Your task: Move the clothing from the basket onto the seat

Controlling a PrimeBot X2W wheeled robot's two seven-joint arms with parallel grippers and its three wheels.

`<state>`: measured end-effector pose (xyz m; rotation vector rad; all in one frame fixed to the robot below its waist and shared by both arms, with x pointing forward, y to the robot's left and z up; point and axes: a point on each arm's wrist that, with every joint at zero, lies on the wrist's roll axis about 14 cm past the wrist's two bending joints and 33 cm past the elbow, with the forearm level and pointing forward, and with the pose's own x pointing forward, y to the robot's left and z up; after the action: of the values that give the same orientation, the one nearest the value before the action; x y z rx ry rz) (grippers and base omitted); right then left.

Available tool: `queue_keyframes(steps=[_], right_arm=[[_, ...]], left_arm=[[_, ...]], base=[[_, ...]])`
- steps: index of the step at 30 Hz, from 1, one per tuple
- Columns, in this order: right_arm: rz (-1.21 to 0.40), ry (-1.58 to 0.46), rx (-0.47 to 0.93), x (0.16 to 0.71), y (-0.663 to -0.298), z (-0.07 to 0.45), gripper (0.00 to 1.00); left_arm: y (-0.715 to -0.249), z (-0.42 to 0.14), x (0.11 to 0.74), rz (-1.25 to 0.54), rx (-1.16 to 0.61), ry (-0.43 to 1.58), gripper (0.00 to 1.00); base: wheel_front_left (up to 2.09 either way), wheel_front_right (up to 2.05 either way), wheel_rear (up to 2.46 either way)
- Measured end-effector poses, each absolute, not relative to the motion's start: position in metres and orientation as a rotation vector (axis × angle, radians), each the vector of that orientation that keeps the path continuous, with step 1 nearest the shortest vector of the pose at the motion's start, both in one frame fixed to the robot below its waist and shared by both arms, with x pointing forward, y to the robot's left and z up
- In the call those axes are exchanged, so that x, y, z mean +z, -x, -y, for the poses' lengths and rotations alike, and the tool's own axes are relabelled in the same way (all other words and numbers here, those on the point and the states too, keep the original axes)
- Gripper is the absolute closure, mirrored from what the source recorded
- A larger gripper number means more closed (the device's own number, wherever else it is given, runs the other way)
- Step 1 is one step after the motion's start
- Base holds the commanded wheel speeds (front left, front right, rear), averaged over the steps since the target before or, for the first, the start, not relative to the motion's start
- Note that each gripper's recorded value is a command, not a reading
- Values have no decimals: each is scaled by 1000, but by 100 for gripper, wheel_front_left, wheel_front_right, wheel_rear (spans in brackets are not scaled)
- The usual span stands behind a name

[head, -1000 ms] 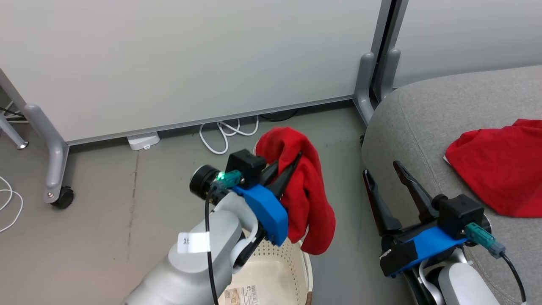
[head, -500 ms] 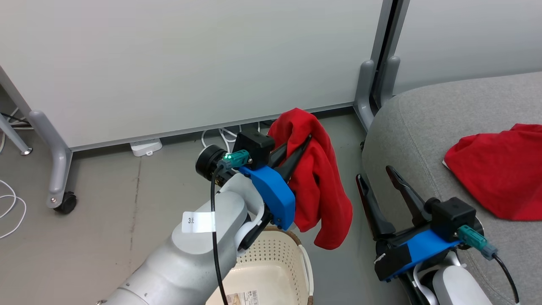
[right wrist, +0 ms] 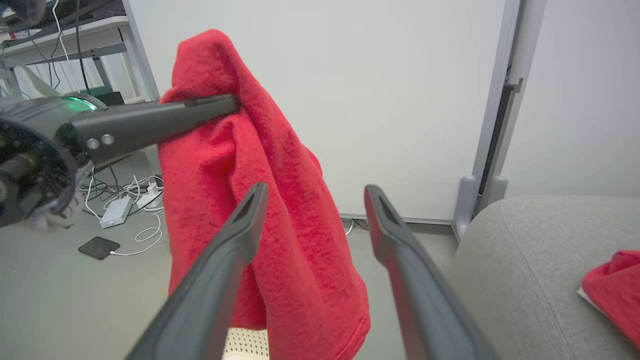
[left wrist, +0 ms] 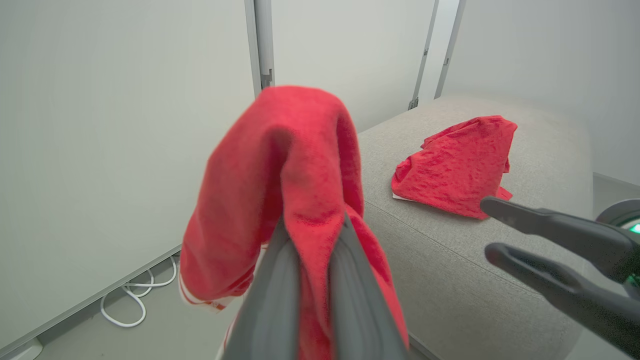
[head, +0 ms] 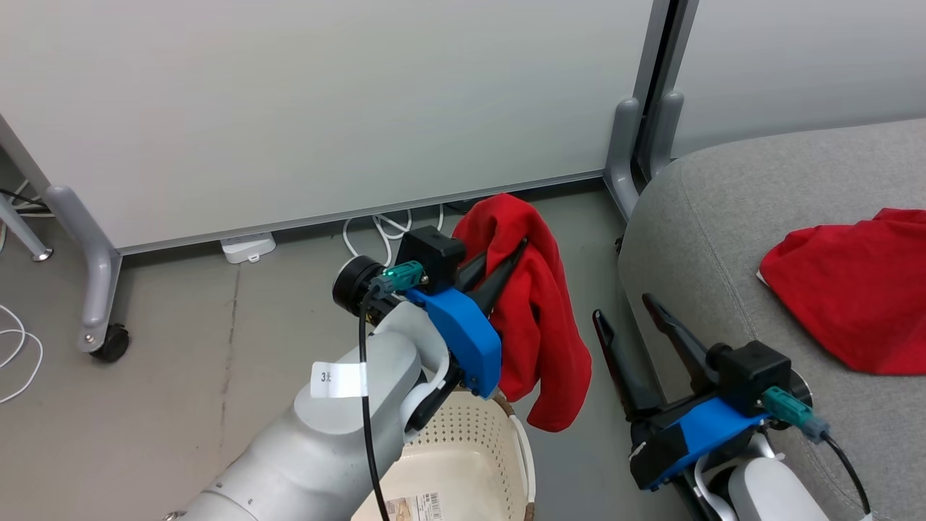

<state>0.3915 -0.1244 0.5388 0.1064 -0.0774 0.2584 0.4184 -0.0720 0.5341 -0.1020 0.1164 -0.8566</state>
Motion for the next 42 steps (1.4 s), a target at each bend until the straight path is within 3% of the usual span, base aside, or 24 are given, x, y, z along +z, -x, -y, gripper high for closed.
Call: queue_keyframes(steps=[18,31,32,33,34,42], right_arm=[[-106,-65,414,500,-415,81,0],[-148,-63,434,487,-431,70,0],[-156,-71,430,486,-431,70,31],[-160,-81,426,485,-432,70,87],[-162,-88,425,484,-432,70,100],[-159,-107,428,486,-434,67,100]], left_arm=[[-413,76,532,-121,-878,117,100],[-409,76,530,-131,-882,126,100],[-409,76,529,-132,-883,126,100],[-409,76,529,-134,-883,127,100],[-409,76,529,-134,-883,127,100],[-410,77,529,-136,-884,128,100]], base=[[0,0,0],[0,0,0],[0,0,0],[0,0,0],[0,0,0],[0,0,0]])
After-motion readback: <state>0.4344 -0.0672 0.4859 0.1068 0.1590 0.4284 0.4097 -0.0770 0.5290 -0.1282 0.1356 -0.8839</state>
